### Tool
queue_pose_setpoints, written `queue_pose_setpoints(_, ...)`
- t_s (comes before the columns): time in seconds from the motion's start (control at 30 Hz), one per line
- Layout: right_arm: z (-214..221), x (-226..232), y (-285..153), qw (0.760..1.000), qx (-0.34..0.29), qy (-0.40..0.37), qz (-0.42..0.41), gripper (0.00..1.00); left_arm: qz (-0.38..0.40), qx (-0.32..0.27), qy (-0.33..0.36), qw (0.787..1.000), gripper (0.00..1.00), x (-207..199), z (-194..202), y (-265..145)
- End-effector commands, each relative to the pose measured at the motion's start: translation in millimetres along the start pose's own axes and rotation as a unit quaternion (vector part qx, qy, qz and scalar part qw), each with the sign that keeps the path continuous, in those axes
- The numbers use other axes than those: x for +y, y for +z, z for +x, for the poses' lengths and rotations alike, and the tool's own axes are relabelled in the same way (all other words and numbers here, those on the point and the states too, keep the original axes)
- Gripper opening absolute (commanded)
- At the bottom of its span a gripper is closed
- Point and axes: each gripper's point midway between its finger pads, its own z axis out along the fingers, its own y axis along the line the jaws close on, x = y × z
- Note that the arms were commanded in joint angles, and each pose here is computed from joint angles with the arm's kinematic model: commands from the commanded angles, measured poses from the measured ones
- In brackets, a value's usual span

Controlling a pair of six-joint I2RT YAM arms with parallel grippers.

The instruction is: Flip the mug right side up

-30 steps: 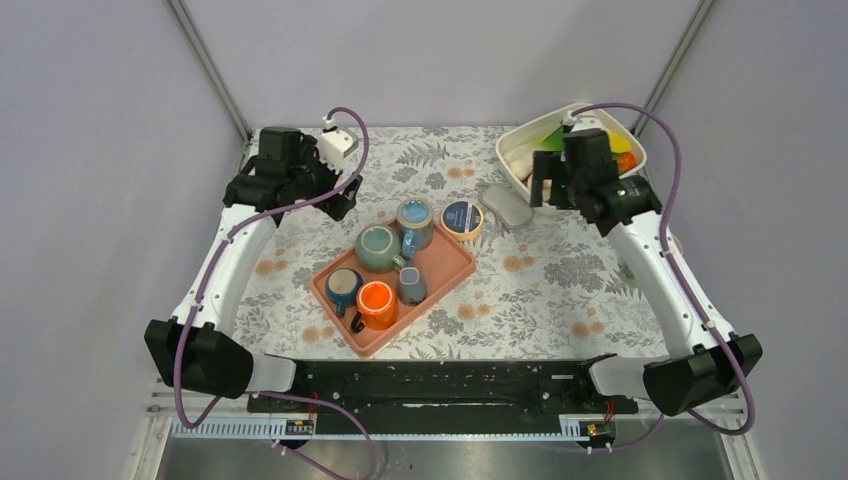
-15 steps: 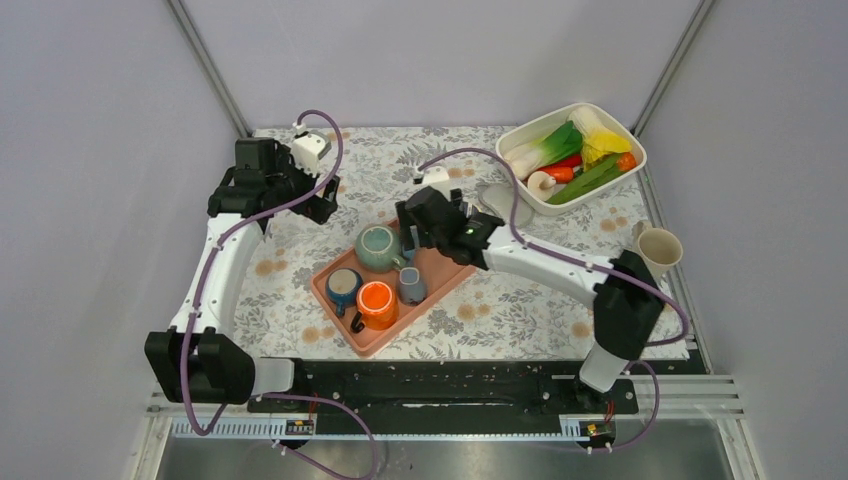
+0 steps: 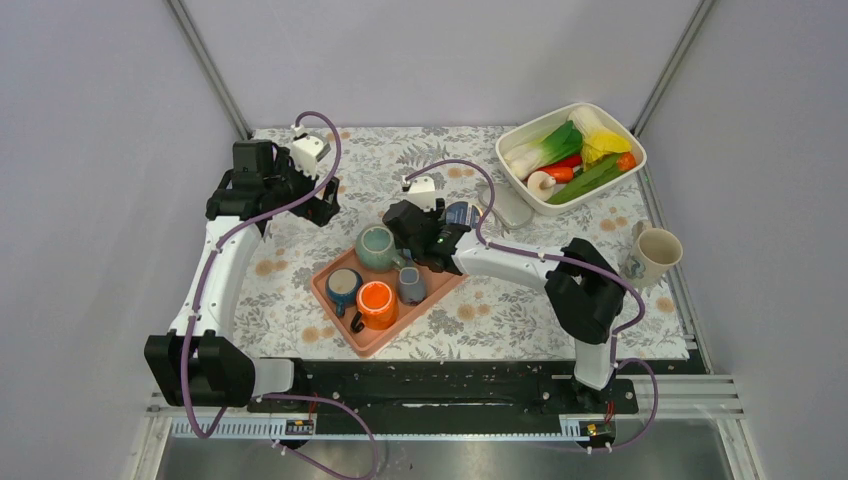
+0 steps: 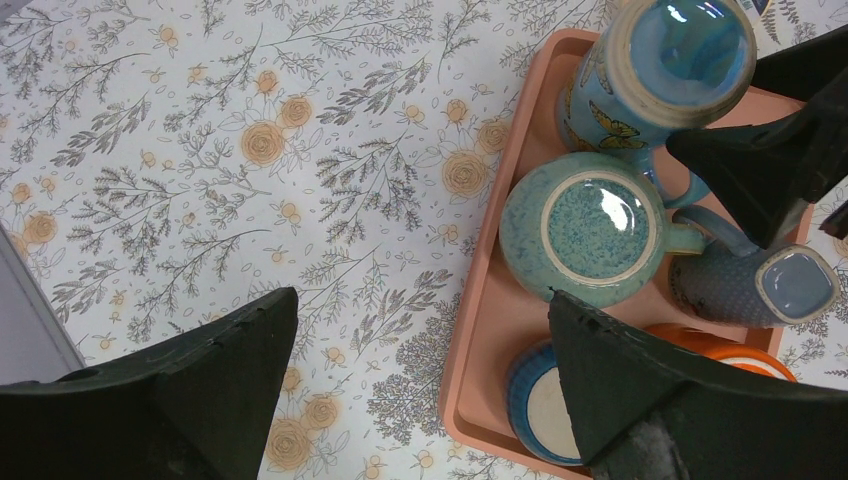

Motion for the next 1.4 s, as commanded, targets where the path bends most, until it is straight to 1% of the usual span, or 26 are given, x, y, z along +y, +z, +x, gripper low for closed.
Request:
queue_pose_setpoints(0.0, 1.6, -8.6, 11.4, 0.998, -0.022, -0.005, 0.05, 0.71, 0.004, -0.04, 0.004, 0.999, 0.99, -0.8, -19.5, -5.8)
queue_pose_setpoints(0.07, 4.6, -11.4, 9.7, 0.998, -0.017, -0.005, 0.053, 0.71, 0.005, -0.041, 0.007, 0.999, 0.99, -1.2, -19.4, -6.5)
queue_pose_setpoints(0.17, -4.6, -1.3, -2.6, 0.999, -0.022, 0.015, 0.022, 0.71, 0.003, -0.038, 0.01, 0.999, 0.99, 0.0, -17.6, -5.7)
queue_pose_setpoints(0.23, -10.1, -1.5, -6.5, 0.999, -0.032, 0.003, 0.03, 0.72, 0.001, -0.036, 0.009, 0.999, 0.99, 1.3, -17.3, -4.7)
queue_pose_setpoints(0.3, -6.0, -10.0, -3.1, 0.998, -0.034, -0.005, 0.051, 0.73, 0.004, -0.038, 0.006, 0.999, 0.99, 0.4, -18.4, -5.2)
queue_pose_setpoints(0.47, 23.1, -18.1, 12.2, 0.999, 0.003, 0.004, 0.053, 0.74, 0.007, -0.042, 0.009, 0.999, 0.99, -2.4, -18.8, -7.7)
queue_pose_setpoints(0.6, 25.8, -6.0, 20.0, 0.999, 0.015, -0.005, 0.034, 0.71, 0.011, -0.042, 0.004, 0.999, 0.99, -4.0, -18.3, -6.5)
queue_pose_setpoints(0.63, 26.2, -3.5, 20.8, 0.999, 0.016, -0.005, 0.031, 0.69, 0.012, -0.043, 0.004, 0.999, 0.99, -4.4, -18.8, -6.7)
queue_pose_setpoints(0.7, 24.2, -3.6, 20.5, 0.999, 0.014, -0.002, 0.031, 0.58, 0.014, -0.044, 0.003, 0.999, 0.99, -5.2, -18.6, -7.3)
queue_pose_setpoints(0.83, 18.7, -6.8, 18.4, 0.999, 0.009, 0.014, 0.027, 0.24, 0.015, -0.044, 0.005, 0.999, 0.99, -6.3, -17.9, -7.3)
queue_pose_setpoints(0.9, 12.6, -9.3, 14.9, 0.999, 0.003, 0.026, 0.022, 0.11, 0.017, -0.042, 0.003, 0.999, 0.99, -6.7, -16.9, -6.4)
queue_pose_setpoints(0.97, 1.9, -11.9, 8.3, 0.999, -0.009, 0.04, 0.015, 0.0, 0.022, -0.043, 0.0, 0.999, 0.99, -8.3, -17.1, -5.7)
queue_pose_setpoints(1.07, -30.8, -17.7, -6.6, 0.996, -0.042, 0.075, -0.006, 0.0, 0.034, -0.048, -0.007, 0.998, 0.98, -11.5, -21.1, -4.3)
queue_pose_setpoints(1.13, -53.5, -24.0, -18.2, 0.99, -0.067, 0.115, -0.035, 0.0, 0.045, -0.056, -0.017, 0.997, 0.97, -13.9, -27.8, -3.9)
queue_pose_setpoints(1.27, -111.3, -30.6, -50.2, 0.959, -0.15, 0.212, -0.117, 0.0, 0.081, -0.082, -0.062, 0.991, 0.94, -23.6, -47.4, -1.6)
queue_pose_setpoints(1.37, -142.7, -34.0, -71.7, 0.934, -0.182, 0.259, -0.165, 0.0, 0.129, -0.114, -0.113, 0.979, 0.93, -37.2, -64.8, 1.8)
